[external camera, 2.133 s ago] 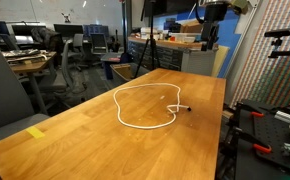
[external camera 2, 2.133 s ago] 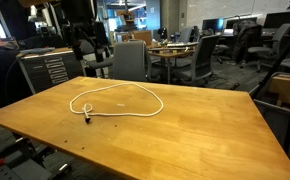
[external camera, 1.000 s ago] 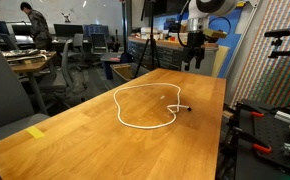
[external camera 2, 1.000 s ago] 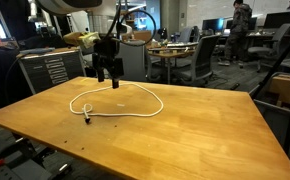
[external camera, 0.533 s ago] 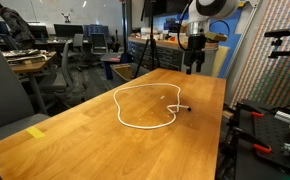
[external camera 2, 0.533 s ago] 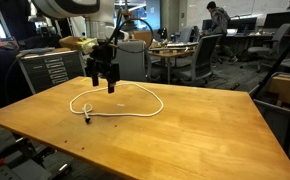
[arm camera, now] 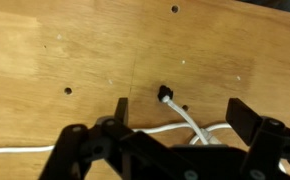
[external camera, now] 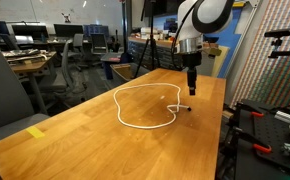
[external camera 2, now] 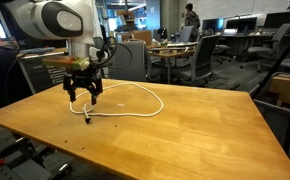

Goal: Tie a knot using the white rope on the table

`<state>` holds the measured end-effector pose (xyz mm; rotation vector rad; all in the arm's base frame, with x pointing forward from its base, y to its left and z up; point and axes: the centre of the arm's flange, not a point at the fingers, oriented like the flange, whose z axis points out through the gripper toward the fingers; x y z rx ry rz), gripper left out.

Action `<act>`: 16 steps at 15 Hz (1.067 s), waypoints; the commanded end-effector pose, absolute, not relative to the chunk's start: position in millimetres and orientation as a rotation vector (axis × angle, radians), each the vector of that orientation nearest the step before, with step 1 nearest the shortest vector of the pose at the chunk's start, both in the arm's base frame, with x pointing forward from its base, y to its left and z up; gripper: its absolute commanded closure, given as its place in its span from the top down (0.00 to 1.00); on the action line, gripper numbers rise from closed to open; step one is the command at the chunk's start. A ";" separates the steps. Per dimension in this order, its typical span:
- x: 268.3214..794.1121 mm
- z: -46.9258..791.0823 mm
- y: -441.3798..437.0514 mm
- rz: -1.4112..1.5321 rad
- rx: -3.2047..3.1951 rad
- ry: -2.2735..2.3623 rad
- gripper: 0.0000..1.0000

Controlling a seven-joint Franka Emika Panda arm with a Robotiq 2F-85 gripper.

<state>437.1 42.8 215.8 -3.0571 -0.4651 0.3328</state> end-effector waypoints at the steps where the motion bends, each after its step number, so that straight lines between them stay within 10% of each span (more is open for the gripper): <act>1: 442.1 190.6 66.2 0.197 -3.094 -0.737 1.00; 7: 446.6 165.0 85.2 -0.233 -3.066 -1.022 0.97; 8: 447.7 164.0 86.3 -0.275 -3.050 -1.030 0.75; 16: 449.2 160.6 86.5 -0.294 -3.040 -1.033 0.23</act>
